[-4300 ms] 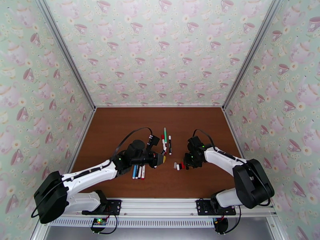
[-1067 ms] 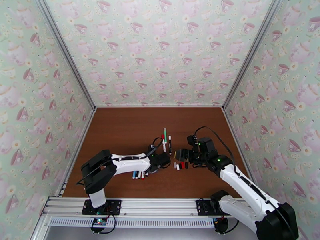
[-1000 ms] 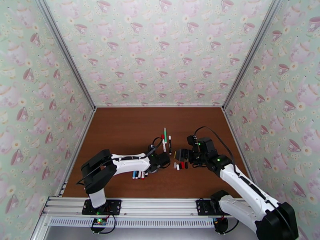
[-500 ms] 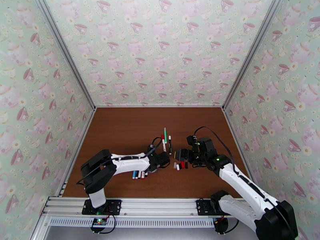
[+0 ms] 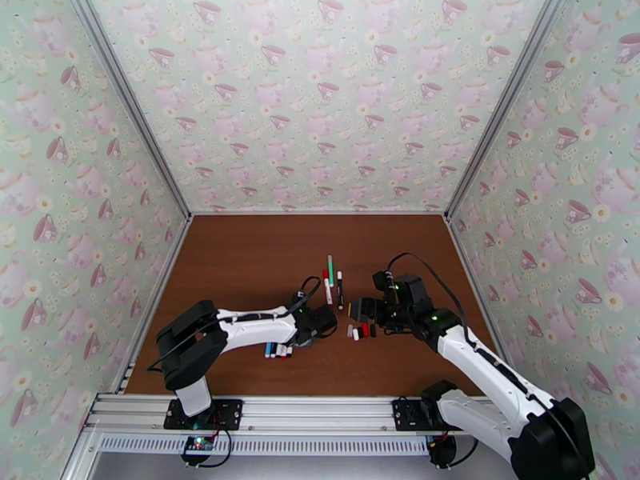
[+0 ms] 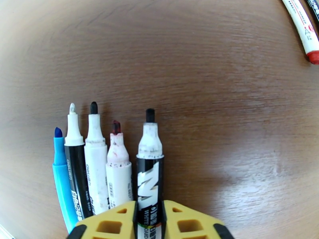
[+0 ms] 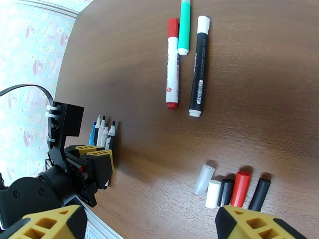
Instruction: Open the pen caps
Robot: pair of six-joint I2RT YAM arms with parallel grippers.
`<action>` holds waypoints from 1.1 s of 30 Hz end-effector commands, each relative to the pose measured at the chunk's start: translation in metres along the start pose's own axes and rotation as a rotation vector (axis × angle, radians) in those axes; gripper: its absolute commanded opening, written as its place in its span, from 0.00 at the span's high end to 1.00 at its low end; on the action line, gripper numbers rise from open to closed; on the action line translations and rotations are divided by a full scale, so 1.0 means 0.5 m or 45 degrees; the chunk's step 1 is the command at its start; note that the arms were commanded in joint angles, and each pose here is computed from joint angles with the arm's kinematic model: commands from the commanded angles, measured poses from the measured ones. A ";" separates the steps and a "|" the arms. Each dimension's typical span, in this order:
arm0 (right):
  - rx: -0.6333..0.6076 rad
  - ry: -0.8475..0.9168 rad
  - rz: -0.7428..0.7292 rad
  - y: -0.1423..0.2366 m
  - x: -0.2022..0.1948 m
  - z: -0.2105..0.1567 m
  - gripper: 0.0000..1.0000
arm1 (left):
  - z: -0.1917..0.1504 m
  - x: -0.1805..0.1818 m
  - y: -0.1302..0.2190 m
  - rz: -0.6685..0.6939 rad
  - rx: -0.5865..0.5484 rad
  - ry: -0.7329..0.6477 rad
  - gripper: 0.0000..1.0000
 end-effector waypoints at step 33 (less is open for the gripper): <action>-0.141 0.030 -0.132 0.023 -0.010 0.040 0.13 | 0.262 -0.105 0.055 -0.641 -0.129 0.285 0.64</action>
Point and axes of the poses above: each hand's point on the last joint's axis, 136 mm out from that joint toward the fingers, its own y axis back along the fingers, its own x axis along the line the jaws close on, z = x × y, the point moved 2 cm from there along y, back along the fingers, and after that the axes turned 8 degrees about -y, right-handed, at the moved point
